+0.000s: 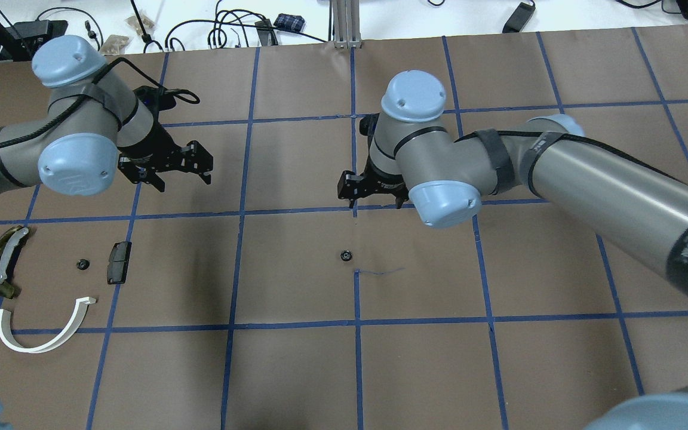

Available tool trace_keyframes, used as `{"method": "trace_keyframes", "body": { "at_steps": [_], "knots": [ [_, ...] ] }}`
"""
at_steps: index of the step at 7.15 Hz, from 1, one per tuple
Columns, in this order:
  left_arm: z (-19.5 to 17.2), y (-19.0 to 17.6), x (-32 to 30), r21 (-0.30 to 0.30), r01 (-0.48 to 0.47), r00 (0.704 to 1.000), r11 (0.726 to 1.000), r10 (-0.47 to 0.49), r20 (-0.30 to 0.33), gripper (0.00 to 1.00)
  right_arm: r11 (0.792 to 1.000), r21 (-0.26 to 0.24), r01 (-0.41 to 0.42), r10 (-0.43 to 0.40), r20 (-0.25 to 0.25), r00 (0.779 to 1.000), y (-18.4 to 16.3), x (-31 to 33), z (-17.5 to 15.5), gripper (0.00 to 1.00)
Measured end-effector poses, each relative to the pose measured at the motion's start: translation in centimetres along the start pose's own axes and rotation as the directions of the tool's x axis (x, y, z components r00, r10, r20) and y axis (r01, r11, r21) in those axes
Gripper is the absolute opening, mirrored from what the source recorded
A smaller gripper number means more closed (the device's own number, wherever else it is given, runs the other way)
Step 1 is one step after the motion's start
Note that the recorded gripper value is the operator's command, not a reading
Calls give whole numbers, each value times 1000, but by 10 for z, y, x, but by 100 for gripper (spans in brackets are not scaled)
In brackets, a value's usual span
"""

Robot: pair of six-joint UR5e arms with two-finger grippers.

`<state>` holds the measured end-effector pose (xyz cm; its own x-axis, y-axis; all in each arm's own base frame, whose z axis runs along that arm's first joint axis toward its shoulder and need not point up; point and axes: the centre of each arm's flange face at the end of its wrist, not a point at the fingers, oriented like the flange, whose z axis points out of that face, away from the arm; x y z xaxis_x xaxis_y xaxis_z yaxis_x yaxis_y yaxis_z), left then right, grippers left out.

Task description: Place bearing gear from tray to pile

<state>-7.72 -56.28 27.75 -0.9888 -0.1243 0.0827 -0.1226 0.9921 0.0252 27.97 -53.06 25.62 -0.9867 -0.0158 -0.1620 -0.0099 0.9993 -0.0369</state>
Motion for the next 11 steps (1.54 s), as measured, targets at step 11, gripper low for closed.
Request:
{"method": "trace_keyframes", "body": {
  "at_steps": [11],
  "knots": [
    [131, 144, 261, -30, 55, 995, 998, -53, 87, 77, 975, -94, -203, 187, -160, 969, 54, 139, -234, 100]
  ]
}}
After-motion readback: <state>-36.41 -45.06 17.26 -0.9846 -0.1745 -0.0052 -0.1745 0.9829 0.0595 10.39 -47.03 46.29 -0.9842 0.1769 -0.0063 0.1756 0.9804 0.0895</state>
